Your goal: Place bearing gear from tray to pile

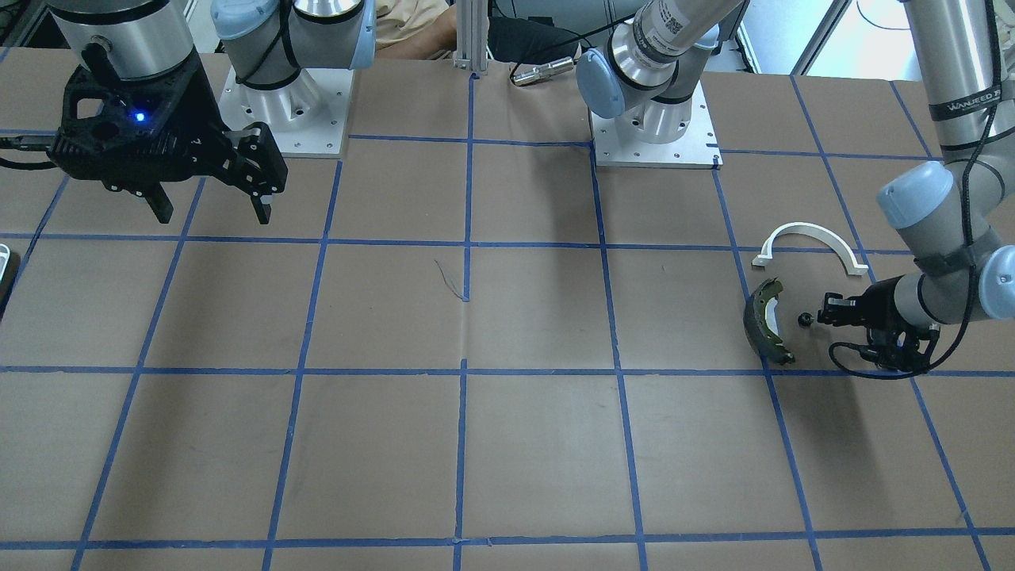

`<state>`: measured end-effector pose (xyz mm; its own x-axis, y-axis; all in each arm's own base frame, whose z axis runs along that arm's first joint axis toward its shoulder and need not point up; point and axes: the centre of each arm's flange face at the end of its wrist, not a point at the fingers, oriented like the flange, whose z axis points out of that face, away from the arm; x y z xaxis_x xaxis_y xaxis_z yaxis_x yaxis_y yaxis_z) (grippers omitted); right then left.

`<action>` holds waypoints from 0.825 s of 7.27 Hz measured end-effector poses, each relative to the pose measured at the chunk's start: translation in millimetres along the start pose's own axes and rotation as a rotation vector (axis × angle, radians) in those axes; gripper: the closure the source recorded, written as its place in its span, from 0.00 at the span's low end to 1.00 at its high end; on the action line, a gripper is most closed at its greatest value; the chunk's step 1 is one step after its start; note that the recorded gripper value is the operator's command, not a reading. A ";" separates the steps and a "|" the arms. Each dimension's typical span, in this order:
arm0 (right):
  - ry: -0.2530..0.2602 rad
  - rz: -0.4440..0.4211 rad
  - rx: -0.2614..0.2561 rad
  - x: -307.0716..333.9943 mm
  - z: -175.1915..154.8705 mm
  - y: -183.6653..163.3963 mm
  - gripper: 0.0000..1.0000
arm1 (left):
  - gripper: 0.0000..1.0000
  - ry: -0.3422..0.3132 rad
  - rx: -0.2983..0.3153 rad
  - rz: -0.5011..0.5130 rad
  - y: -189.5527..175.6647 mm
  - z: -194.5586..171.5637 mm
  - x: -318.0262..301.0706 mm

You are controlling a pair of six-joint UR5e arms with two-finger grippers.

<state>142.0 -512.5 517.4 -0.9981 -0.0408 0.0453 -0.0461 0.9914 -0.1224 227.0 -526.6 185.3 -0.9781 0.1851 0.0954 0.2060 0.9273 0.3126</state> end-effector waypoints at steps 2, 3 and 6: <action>0.000 0.000 0.000 0.0 0.5 -0.3 0.00 | 0.83 0.003 -0.004 -0.009 3.1 1.9 -4.1; 0.000 0.000 -0.002 -0.1 1.6 0.0 0.00 | 0.77 0.007 -0.007 -0.011 4.0 4.1 -3.6; 0.000 0.000 -0.006 -0.2 2.9 1.2 0.00 | 0.29 0.020 -0.016 -0.012 7.1 12.4 1.3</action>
<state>141.9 -511.6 514.3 -0.9981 -0.0411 0.0452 -0.0461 0.9921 -0.1165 226.8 -515.7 175.9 -0.9797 0.1674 0.1107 0.1950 0.9240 0.3290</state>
